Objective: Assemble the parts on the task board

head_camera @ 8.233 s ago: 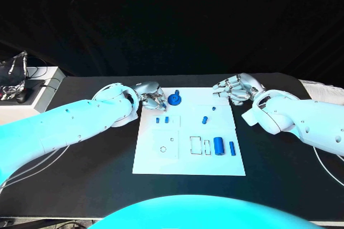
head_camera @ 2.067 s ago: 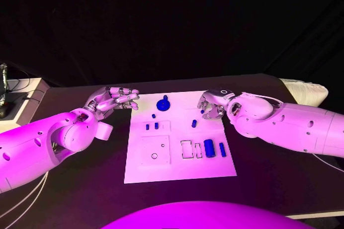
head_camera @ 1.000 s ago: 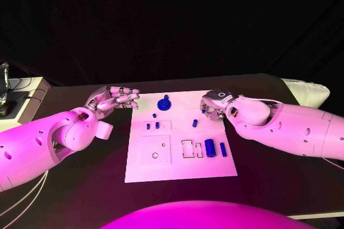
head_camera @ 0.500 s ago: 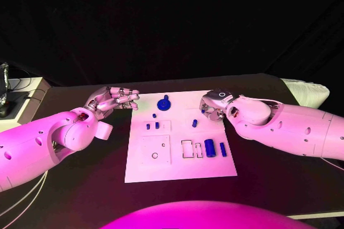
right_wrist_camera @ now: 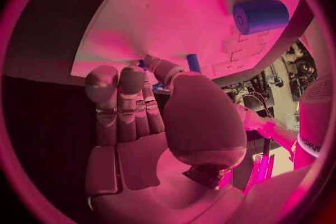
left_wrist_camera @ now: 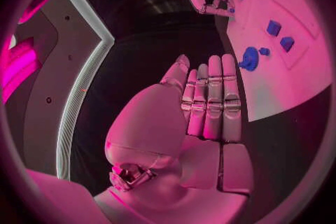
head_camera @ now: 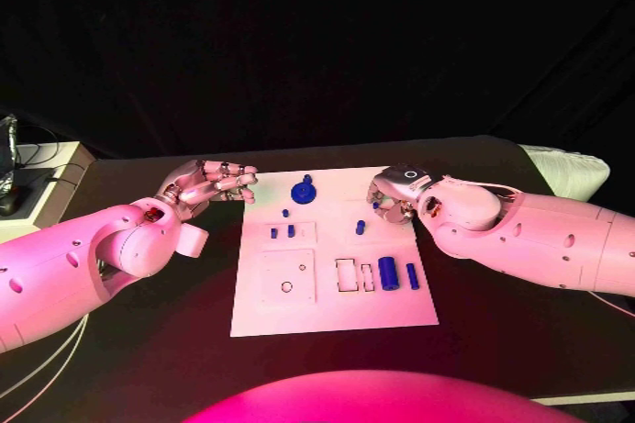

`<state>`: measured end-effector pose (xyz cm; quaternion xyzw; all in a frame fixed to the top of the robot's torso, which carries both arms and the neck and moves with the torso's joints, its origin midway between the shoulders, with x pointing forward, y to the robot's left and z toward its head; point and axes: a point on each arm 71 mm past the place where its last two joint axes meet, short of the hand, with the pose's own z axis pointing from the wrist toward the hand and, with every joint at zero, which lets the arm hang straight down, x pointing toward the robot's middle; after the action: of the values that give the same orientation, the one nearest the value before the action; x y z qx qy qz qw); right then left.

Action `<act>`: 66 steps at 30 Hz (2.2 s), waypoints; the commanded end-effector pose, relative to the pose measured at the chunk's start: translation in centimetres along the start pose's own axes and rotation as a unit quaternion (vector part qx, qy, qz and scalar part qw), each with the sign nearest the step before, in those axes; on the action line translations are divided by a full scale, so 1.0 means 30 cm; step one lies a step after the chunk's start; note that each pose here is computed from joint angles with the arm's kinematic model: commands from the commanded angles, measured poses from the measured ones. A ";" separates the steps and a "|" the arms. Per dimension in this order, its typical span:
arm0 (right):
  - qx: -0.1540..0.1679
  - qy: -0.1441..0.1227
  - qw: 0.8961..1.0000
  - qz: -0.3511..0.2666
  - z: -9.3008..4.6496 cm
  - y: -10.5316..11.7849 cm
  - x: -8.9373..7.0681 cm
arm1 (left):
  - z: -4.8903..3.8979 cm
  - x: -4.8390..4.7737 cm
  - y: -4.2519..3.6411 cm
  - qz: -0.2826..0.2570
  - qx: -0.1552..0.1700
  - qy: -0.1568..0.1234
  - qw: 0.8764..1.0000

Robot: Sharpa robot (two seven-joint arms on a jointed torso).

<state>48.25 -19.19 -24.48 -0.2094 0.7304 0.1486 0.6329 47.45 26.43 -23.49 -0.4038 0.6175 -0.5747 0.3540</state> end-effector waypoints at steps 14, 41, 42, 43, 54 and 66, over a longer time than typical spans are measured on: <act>-0.004 0.016 1.000 0.009 0.001 0.004 0.014 | 0.002 0.008 0.000 -0.002 -0.001 0.010 1.000; 0.025 -0.042 0.995 0.084 -0.023 -0.036 -0.034 | 0.002 -0.004 0.005 -0.001 -0.006 0.007 1.000; 0.026 -0.048 0.994 0.090 -0.026 -0.040 -0.041 | 0.002 -0.005 0.005 -0.001 -0.006 0.007 1.000; 0.027 -0.053 0.994 0.094 -0.028 -0.043 -0.047 | 0.002 -0.006 0.006 -0.001 -0.006 0.006 1.000; 0.033 -0.088 0.982 0.163 -0.070 -0.069 -0.122 | 0.005 -0.017 0.010 -0.002 -0.007 0.000 1.000; -0.049 -0.064 0.984 0.157 -0.072 0.131 -0.147 | 0.022 0.012 0.013 -0.007 -0.004 0.007 1.000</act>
<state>45.35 -17.01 -19.83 -0.0831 0.7016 0.2952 0.6432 47.87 26.09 -23.99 -0.4083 0.6220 -0.5698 0.3490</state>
